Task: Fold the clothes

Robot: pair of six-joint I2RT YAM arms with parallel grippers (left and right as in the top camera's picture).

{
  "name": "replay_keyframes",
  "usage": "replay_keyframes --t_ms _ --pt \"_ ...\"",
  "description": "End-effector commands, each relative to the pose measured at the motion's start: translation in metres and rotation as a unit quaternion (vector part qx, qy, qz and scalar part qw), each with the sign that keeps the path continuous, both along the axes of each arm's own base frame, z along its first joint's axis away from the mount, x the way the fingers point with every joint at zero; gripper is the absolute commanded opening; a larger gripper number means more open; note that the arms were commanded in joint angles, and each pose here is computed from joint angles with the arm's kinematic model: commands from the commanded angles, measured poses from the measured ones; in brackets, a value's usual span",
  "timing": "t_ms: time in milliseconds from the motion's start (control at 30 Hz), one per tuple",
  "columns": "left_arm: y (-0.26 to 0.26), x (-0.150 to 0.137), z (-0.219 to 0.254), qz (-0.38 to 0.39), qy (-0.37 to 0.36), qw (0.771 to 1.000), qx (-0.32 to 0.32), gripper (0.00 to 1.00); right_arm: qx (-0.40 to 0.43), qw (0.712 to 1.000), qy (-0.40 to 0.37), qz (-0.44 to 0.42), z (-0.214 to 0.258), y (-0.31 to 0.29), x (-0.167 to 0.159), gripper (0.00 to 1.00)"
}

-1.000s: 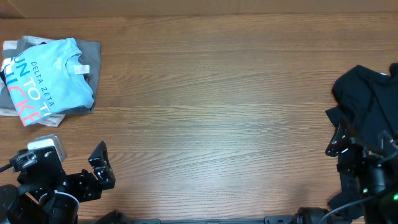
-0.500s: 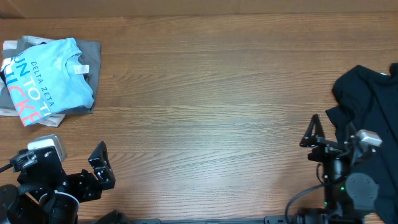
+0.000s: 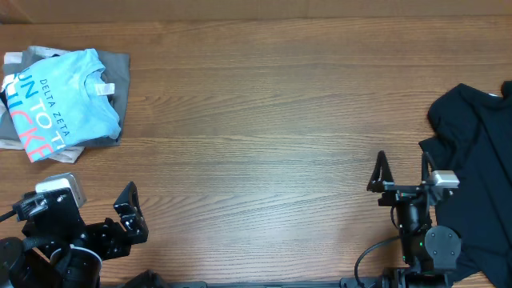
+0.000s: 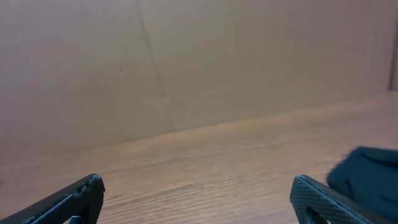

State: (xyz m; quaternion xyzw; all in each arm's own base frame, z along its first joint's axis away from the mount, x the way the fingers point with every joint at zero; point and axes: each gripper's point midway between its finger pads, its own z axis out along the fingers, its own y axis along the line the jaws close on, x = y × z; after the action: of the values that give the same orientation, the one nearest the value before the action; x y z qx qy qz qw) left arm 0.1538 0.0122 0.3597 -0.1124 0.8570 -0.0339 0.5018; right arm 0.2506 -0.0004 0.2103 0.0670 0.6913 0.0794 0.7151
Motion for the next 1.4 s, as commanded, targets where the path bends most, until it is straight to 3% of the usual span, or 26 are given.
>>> replay_keyframes --t_ms 0,333,700,1367 --pt "0.001 0.0 0.002 0.001 -0.002 1.0 0.01 1.0 -0.032 0.999 -0.017 0.021 -0.001 0.01 -0.003 1.0" --pt "0.001 0.0 0.002 0.001 -0.002 1.0 0.01 1.0 -0.033 0.998 -0.045 0.015 0.006 0.008 -0.009 1.0" --pt "0.001 0.0 0.002 0.001 -0.002 1.0 0.01 1.0 -0.031 0.998 0.021 0.056 -0.037 0.019 -0.005 1.0" --pt "0.001 0.0 0.002 0.001 -0.002 1.0 0.01 1.0 -0.029 0.998 0.02 0.059 -0.037 0.02 -0.006 1.0"
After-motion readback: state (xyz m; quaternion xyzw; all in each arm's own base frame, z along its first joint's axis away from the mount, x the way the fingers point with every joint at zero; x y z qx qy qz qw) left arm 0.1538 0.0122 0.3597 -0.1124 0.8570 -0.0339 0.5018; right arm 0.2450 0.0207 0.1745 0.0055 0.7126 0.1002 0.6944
